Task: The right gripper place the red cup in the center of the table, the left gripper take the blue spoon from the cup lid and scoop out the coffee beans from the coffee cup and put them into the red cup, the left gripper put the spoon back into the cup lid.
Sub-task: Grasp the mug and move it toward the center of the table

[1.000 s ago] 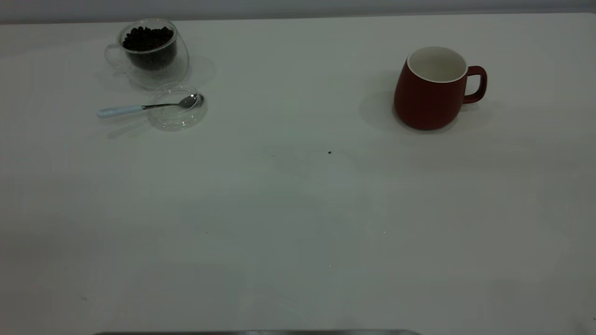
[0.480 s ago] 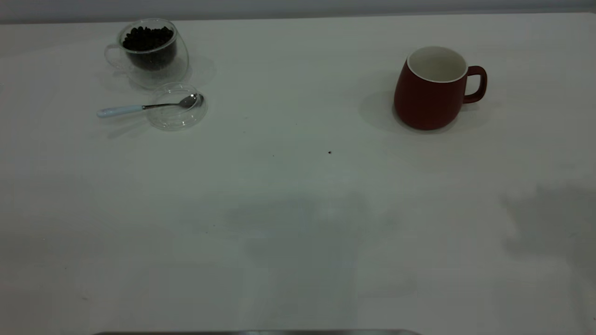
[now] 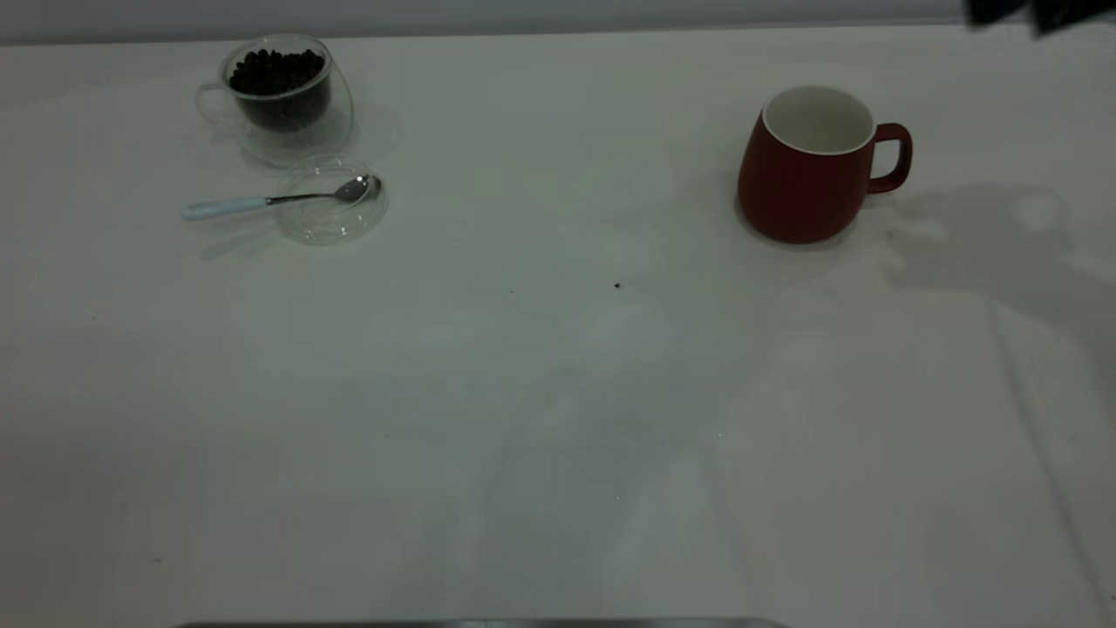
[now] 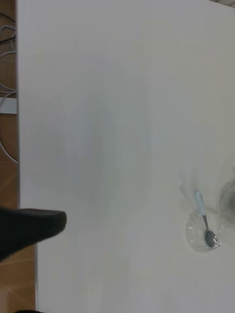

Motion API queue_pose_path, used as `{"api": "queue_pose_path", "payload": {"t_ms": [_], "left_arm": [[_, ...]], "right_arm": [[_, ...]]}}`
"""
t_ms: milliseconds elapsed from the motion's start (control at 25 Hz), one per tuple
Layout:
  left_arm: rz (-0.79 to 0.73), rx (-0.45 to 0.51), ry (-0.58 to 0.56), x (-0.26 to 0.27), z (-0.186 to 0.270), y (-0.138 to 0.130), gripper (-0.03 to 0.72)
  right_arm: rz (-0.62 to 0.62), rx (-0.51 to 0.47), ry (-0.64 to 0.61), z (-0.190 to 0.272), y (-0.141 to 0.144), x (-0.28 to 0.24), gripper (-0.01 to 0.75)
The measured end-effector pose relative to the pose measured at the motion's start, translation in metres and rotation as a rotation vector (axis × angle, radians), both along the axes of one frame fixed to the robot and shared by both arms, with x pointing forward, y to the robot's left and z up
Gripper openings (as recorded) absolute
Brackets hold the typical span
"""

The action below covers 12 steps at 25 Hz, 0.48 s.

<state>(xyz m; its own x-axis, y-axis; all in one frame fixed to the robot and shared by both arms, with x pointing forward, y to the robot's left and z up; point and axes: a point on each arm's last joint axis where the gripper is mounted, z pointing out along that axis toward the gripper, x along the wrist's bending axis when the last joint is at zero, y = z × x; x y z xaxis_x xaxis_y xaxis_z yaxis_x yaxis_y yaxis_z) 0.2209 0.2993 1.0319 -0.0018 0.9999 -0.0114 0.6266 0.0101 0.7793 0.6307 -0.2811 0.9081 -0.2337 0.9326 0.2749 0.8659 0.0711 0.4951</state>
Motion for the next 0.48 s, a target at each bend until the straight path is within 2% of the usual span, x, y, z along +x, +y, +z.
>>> {"api": "queue_pose_path", "payload": {"t_ms": [160, 480], "left_arm": [[0.001, -0.001, 0.000, 0.000, 0.000, 0.000, 0.460], [0.001, -0.001, 0.000, 0.000, 0.000, 0.000, 0.460]], "right_arm": [[0.013, -0.007, 0.034, -0.027, -0.001, 0.020, 0.536], [-0.036, -0.081, -0.013, -0.057, -0.010, 0.048, 0.536]]}}
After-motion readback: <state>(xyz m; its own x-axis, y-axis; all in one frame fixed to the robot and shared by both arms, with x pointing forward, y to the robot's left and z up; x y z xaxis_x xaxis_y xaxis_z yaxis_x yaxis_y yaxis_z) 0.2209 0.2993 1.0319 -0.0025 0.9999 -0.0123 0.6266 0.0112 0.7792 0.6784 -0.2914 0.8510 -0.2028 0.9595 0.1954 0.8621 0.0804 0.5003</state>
